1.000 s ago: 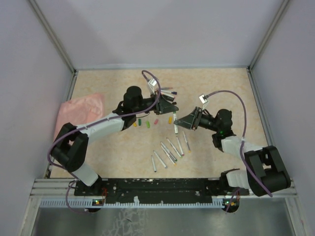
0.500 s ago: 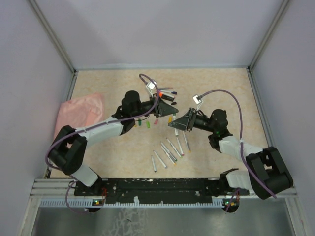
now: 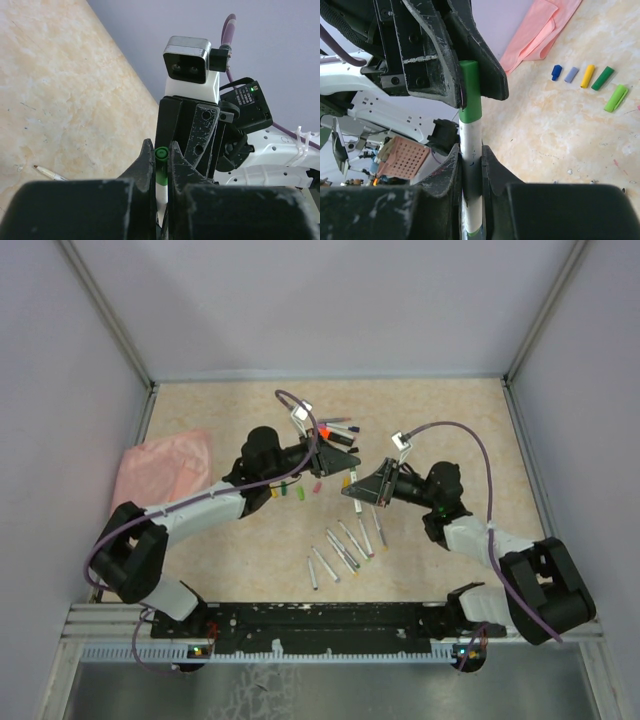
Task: Open the pen caps
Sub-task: Open the pen cap from the pen.
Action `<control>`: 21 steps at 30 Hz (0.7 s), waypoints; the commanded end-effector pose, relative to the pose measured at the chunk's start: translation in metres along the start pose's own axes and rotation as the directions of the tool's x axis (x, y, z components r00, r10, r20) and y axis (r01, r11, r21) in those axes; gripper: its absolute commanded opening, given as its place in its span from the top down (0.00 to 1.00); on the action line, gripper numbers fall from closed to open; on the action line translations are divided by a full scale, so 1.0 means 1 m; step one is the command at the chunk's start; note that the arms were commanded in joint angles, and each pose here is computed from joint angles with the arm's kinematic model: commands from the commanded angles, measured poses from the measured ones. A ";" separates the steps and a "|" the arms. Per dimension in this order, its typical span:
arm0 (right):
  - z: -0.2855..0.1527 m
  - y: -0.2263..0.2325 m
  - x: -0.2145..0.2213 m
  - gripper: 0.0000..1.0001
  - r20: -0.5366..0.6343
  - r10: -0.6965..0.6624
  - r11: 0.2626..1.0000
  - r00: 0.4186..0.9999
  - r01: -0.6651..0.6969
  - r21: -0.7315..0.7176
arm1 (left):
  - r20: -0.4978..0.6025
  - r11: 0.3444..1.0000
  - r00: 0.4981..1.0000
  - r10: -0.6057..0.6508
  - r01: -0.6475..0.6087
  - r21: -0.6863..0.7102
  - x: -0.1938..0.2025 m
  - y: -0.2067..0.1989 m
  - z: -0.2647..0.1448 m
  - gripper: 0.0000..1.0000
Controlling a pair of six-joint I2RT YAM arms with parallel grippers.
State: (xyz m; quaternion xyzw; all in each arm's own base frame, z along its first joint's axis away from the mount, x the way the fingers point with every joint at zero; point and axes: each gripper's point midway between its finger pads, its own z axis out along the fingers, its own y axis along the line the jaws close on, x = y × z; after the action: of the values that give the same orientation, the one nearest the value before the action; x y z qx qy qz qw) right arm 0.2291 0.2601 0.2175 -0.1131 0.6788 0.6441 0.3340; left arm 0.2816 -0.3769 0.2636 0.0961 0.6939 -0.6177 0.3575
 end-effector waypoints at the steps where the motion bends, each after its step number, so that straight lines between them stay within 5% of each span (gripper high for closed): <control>1: 0.006 0.016 -0.006 1.00 -0.008 -0.041 0.997 0.999 0.041 -0.060 | 0.164 0.992 0.979 0.117 -0.123 0.021 -0.049 -0.020 -0.003 1.00; 21: 0.003 0.023 0.007 1.00 -0.034 -0.026 0.996 0.999 0.023 -0.088 | 0.496 0.945 0.809 0.315 -0.219 -0.242 -0.198 -0.011 -0.018 1.00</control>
State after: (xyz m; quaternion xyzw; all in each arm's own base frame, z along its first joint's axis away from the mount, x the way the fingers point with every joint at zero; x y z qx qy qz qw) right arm 0.2537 0.2597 0.2443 -0.0860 0.6486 0.6423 0.3993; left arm 0.3165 -0.3719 0.2964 0.0969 0.6985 -0.5805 0.4070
